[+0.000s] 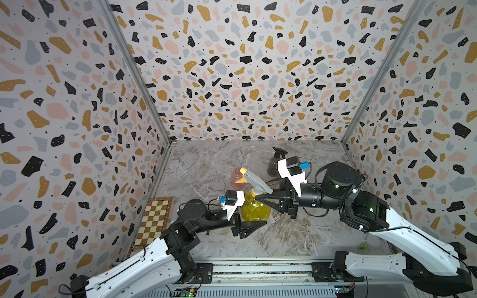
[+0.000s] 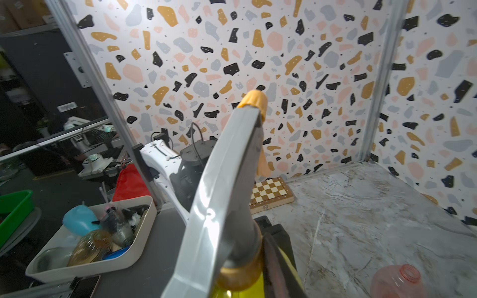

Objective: Attach spray nozzles to spray bottles
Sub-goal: Screw the spray nozzle on the spray bottle.

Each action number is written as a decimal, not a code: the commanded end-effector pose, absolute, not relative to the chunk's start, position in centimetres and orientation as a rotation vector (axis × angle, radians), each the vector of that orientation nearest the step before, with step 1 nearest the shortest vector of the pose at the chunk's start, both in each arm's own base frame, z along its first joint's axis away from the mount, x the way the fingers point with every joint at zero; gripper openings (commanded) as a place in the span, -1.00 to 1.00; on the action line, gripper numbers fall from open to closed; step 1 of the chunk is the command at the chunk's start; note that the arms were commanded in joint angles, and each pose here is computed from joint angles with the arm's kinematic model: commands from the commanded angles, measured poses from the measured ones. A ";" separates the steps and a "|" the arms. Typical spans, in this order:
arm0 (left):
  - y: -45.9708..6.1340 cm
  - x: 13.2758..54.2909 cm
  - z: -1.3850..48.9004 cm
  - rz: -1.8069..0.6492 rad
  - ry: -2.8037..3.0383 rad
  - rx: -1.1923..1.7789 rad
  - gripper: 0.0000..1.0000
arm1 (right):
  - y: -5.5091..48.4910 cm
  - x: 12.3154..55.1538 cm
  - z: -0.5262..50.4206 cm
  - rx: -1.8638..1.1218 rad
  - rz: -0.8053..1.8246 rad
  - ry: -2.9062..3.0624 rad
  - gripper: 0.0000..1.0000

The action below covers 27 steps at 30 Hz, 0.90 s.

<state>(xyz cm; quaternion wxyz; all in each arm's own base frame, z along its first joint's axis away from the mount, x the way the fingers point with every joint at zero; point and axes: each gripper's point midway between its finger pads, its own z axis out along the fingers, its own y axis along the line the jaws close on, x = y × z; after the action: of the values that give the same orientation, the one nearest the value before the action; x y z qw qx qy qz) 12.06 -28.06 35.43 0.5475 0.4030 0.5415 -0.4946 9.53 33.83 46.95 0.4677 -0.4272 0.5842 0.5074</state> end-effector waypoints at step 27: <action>-28.2 10.1 37.1 -1.239 1.184 1.036 -1.00 | 29.4 8.3 47.4 -1.162 1.360 1.365 0.41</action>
<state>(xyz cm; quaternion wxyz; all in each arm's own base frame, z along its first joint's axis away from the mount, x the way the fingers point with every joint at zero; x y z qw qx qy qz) 13.39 -27.96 33.64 0.5379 0.3862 0.5839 -0.4696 13.02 28.75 47.25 0.5191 -0.3550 0.6194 0.4700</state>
